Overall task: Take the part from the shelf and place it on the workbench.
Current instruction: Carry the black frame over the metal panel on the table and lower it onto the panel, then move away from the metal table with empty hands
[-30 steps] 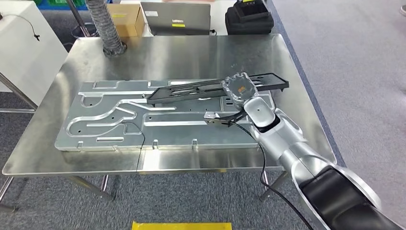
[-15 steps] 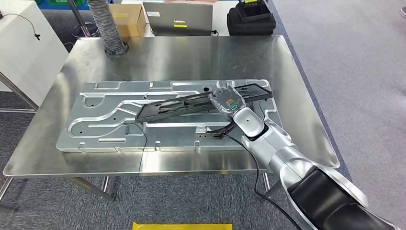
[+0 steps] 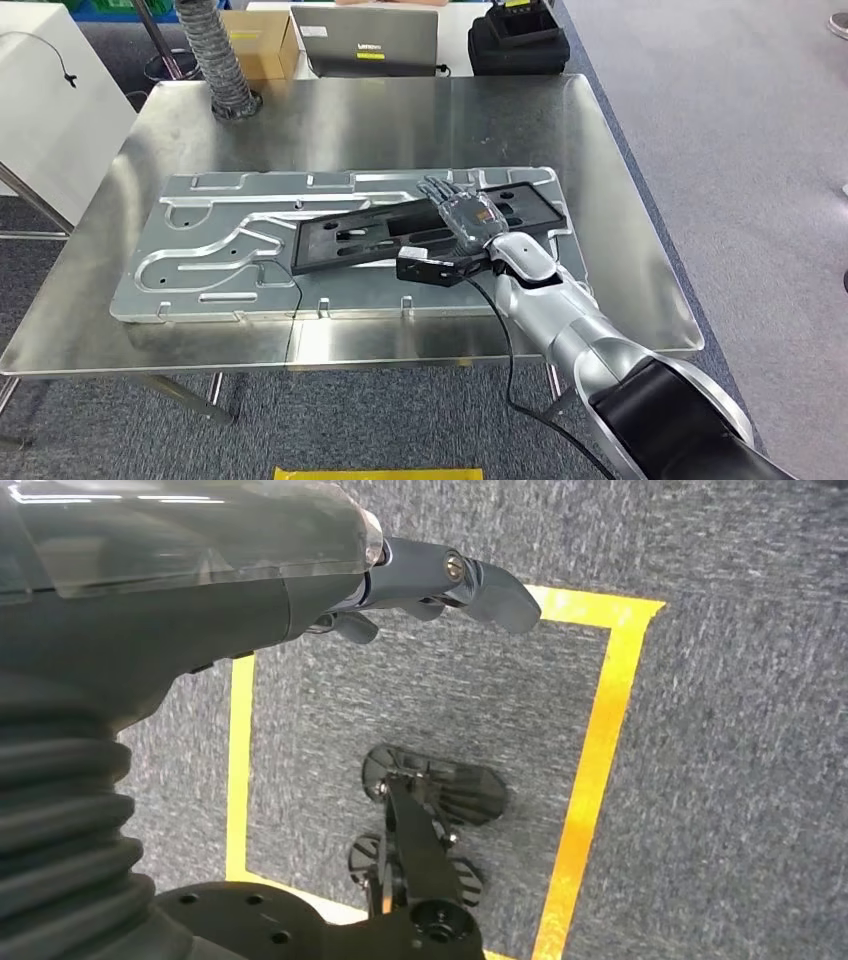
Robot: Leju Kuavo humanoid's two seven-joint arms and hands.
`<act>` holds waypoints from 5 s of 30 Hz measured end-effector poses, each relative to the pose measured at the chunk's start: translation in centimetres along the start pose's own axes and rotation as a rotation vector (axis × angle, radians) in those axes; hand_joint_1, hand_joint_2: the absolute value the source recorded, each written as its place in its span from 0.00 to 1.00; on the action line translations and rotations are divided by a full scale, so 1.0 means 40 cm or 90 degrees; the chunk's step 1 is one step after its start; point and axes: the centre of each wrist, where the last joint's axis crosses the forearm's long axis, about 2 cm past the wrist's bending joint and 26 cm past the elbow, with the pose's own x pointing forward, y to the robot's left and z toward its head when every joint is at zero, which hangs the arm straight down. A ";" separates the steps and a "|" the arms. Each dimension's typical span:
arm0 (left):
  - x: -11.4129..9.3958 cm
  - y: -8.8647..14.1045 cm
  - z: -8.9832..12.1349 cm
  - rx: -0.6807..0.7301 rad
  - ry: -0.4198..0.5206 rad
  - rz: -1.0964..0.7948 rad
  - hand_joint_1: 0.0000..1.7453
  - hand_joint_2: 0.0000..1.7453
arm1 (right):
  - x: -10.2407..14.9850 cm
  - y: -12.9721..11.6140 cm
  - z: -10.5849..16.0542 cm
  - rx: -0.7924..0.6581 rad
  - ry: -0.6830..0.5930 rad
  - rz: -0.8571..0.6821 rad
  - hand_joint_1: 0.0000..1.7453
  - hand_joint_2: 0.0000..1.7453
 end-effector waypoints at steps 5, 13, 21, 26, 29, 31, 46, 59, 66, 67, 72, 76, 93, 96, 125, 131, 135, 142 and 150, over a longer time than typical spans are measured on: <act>0.000 -0.003 0.000 -0.004 0.009 0.002 0.00 0.00 | -0.009 -0.039 -0.009 -0.107 -0.102 -0.479 0.00 0.00; -0.008 -0.006 0.004 -0.017 -0.006 0.036 0.00 0.00 | -0.097 -0.257 0.075 -0.547 -0.182 -0.622 0.00 0.00; -0.017 -0.002 0.008 -0.009 -0.033 0.075 0.00 0.00 | -0.142 -0.439 0.375 -0.903 -0.092 -0.132 0.00 0.00; -0.023 -0.002 0.011 -0.003 -0.033 0.089 0.00 0.00 | -0.181 -0.320 0.591 -0.925 0.025 0.016 0.00 0.00; -0.022 -0.002 0.011 0.002 -0.032 0.094 0.00 0.00 | -0.194 -0.218 0.719 -0.877 0.108 0.070 0.00 0.00; -0.023 -0.002 0.011 0.003 -0.031 0.095 0.00 0.00 | -0.193 -0.147 0.806 -0.826 0.177 0.100 0.00 0.00; -0.020 -0.014 0.010 -0.006 -0.055 0.108 0.00 0.00 | -0.149 0.338 1.206 -0.394 0.707 0.079 0.00 0.00; -0.024 -0.018 0.012 -0.011 -0.054 0.101 0.00 0.00 | 0.071 0.635 1.261 -0.052 1.117 -0.203 0.00 0.00; -0.019 -0.023 0.010 -0.015 -0.057 0.104 0.00 0.00 | 0.171 0.707 1.199 0.121 1.253 -0.431 0.00 0.00; -0.020 -0.023 0.010 -0.015 -0.056 0.103 0.00 0.00 | 0.183 0.713 1.191 0.149 1.254 -0.456 0.00 0.00; -0.026 -0.027 0.013 -0.018 -0.051 0.095 0.00 0.00 | 0.225 0.735 1.150 0.270 1.230 -0.576 0.00 0.00; -0.025 -0.034 0.013 -0.026 -0.046 0.088 0.00 0.00 | 0.239 0.744 1.116 0.298 1.202 -0.670 0.00 0.00; -0.017 -0.042 0.009 -0.039 -0.049 0.071 0.00 0.00 | 0.267 0.752 1.073 0.252 1.141 -0.777 0.00 0.00; -0.017 -0.046 0.009 -0.043 -0.048 0.069 0.00 0.00 | 0.272 0.753 1.072 0.246 1.143 -0.793 0.00 0.00; -0.014 -0.069 0.009 -0.054 0.036 0.068 0.00 0.00 | 0.276 0.755 1.060 0.212 1.155 -0.864 0.00 0.00; -0.023 -0.073 0.014 -0.047 0.068 0.059 0.00 0.00 | 0.290 0.758 1.066 0.225 1.163 -0.866 0.00 0.00; -0.026 -0.074 0.015 -0.037 0.092 0.056 0.00 0.50 | 0.291 0.758 1.065 0.240 1.165 -0.870 0.00 0.00; -0.025 -0.074 0.015 -0.034 0.099 0.053 0.00 1.00 | 0.297 0.760 1.064 0.269 1.166 -0.889 0.00 1.00; -0.029 -0.070 0.017 -0.030 0.093 0.054 0.00 1.00 | 0.299 0.760 1.063 0.276 1.184 -0.884 0.00 0.00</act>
